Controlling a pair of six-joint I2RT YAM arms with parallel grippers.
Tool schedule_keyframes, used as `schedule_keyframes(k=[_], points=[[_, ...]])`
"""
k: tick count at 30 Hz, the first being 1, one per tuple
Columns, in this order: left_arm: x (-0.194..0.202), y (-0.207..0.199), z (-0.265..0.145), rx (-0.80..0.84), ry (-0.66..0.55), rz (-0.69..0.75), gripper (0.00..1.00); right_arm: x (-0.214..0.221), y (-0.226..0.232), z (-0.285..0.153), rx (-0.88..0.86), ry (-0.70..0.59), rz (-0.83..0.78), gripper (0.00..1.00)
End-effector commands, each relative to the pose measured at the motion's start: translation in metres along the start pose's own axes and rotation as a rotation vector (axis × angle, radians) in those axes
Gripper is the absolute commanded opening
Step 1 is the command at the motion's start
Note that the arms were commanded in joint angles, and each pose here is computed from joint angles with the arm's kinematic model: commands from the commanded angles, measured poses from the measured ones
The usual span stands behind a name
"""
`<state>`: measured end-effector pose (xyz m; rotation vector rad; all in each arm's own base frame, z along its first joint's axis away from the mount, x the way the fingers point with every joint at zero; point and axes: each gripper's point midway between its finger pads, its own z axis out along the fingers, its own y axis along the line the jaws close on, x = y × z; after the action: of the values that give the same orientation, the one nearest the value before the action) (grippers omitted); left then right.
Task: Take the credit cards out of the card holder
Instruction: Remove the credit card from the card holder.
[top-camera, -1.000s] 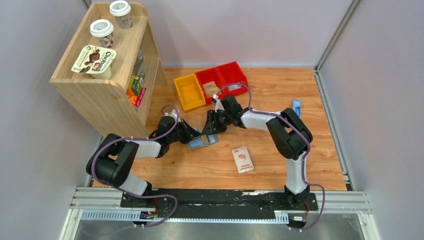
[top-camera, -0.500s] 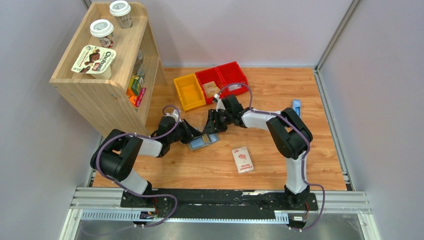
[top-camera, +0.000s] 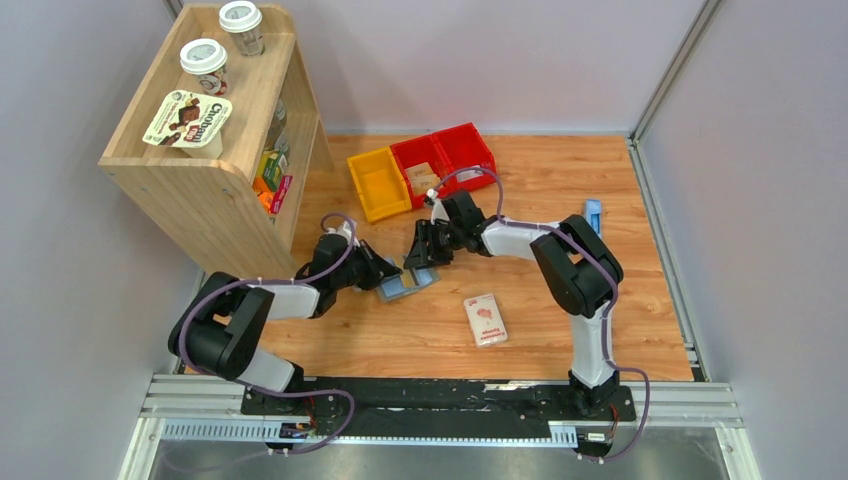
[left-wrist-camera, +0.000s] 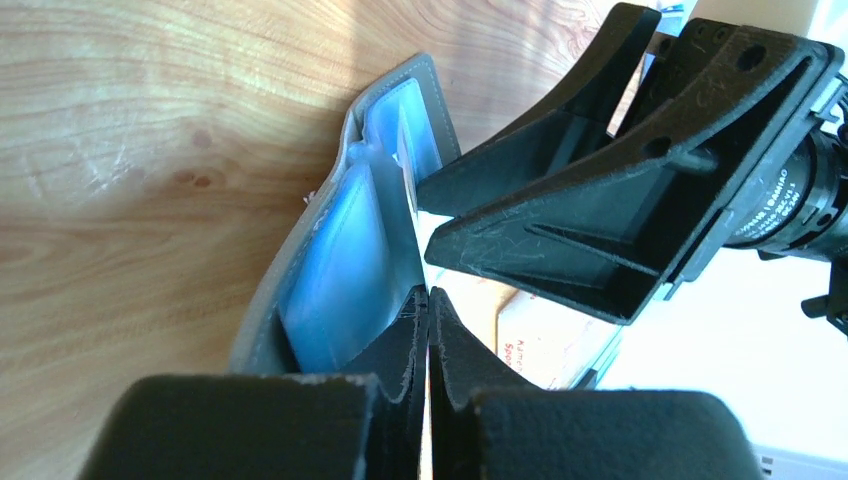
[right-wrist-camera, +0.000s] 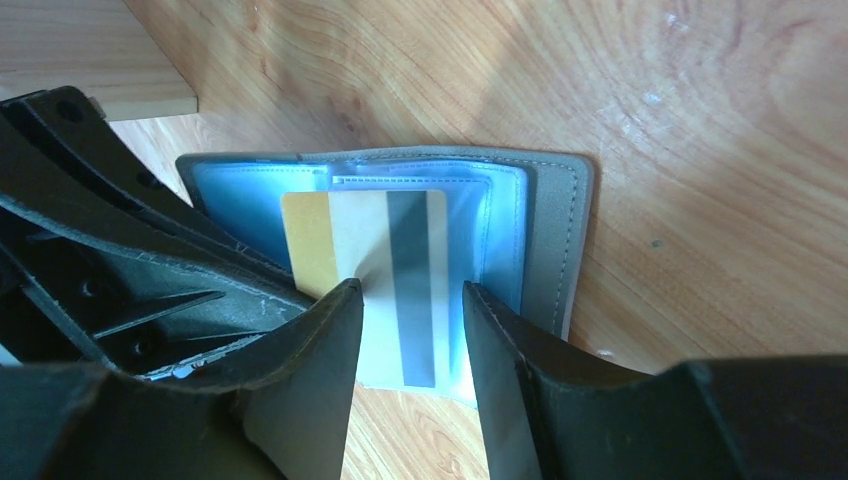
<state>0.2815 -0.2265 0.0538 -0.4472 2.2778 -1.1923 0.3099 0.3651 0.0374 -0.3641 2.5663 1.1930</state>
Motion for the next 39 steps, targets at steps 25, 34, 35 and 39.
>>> schedule_keyframes(k=[25, 34, 35, 39], points=[[0.011, 0.035, 0.006, -0.078, 0.032, -0.066, 0.28, 0.032, -0.037, 0.015, 0.117, 0.082, 0.040, 0.49], [0.001, 0.028, -0.011, -0.102, -0.016, -0.002, 0.00, 0.030, -0.040, 0.016, 0.132, 0.080, 0.034, 0.49], [0.000, 0.027, -0.015, -0.117, -0.012, 0.019, 0.00, 0.030, -0.040, 0.016, 0.134, 0.079, 0.034, 0.49], [0.001, 0.031, -0.027, -0.183, 0.003, 0.065, 0.00, 0.028, -0.041, 0.016, 0.137, 0.076, 0.034, 0.49]])
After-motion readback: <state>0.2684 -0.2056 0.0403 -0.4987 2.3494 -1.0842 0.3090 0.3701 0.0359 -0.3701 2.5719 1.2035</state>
